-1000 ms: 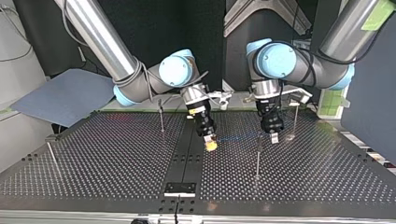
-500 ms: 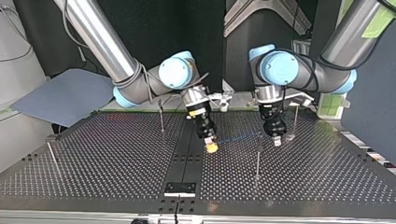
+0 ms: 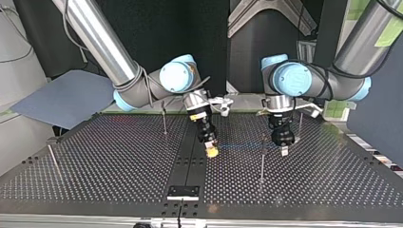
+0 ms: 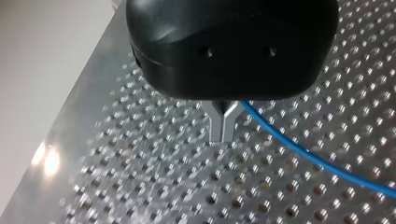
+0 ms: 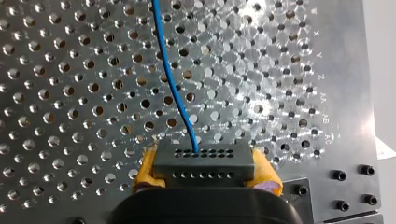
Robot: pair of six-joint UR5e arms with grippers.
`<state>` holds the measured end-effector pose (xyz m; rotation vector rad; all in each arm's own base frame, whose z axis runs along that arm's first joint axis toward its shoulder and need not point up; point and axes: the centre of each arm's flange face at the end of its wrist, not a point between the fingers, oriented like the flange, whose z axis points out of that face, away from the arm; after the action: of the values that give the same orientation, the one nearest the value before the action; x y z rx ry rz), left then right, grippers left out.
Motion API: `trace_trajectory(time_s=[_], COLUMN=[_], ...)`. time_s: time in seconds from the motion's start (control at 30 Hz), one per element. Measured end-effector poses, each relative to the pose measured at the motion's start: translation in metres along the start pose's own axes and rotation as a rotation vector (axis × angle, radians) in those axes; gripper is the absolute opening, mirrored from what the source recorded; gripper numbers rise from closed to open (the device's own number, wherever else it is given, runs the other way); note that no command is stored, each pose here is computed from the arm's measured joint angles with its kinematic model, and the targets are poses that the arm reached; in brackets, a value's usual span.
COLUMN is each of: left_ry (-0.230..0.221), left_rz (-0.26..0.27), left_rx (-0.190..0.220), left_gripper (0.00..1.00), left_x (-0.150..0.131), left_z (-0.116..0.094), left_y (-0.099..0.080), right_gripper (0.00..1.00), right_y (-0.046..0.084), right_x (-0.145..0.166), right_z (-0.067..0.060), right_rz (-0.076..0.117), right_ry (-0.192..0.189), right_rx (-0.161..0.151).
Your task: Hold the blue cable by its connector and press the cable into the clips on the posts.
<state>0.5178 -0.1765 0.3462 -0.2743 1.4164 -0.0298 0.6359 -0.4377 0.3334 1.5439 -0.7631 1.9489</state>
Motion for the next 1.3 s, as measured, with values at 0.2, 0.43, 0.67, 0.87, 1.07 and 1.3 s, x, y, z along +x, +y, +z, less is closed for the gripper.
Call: trace_trajectory(time_s=[0.2,0.43,0.67,0.87,1.07,1.3], left_ry=[-0.003,0.019,0.003,0.008,0.012,0.015], left_rz=[-0.023,-0.035,-0.078,-0.083,-0.084,-0.081], left_rx=[0.03,0.07,0.065,0.063,0.067,0.074], left_gripper=[0.0,0.0,0.0,0.0,0.0,0.08], left_x=[-0.003,0.008,0.009,0.016,0.019,0.019], left_z=[0.009,0.018,0.028,0.033,0.036,0.036], left_y=[0.006,0.002,0.007,0.012,0.015,0.014], right_gripper=[0.0,0.0,0.0,0.0,0.0,0.0], right_y=[0.009,0.02,0.029,0.034,0.042,0.045], right_x=[-0.001,-0.001,-0.009,-0.014,-0.022,-0.025], right_z=[0.002,0.005,0.013,0.02,0.023,0.024], right_rz=[-0.002,-0.005,-0.007,-0.008,-0.01,-0.011], right_ry=[0.002,0.003,0.0,0.0,-0.007,-0.011], right_rx=[-0.012,-0.021,-0.026,-0.028,-0.036,-0.034])
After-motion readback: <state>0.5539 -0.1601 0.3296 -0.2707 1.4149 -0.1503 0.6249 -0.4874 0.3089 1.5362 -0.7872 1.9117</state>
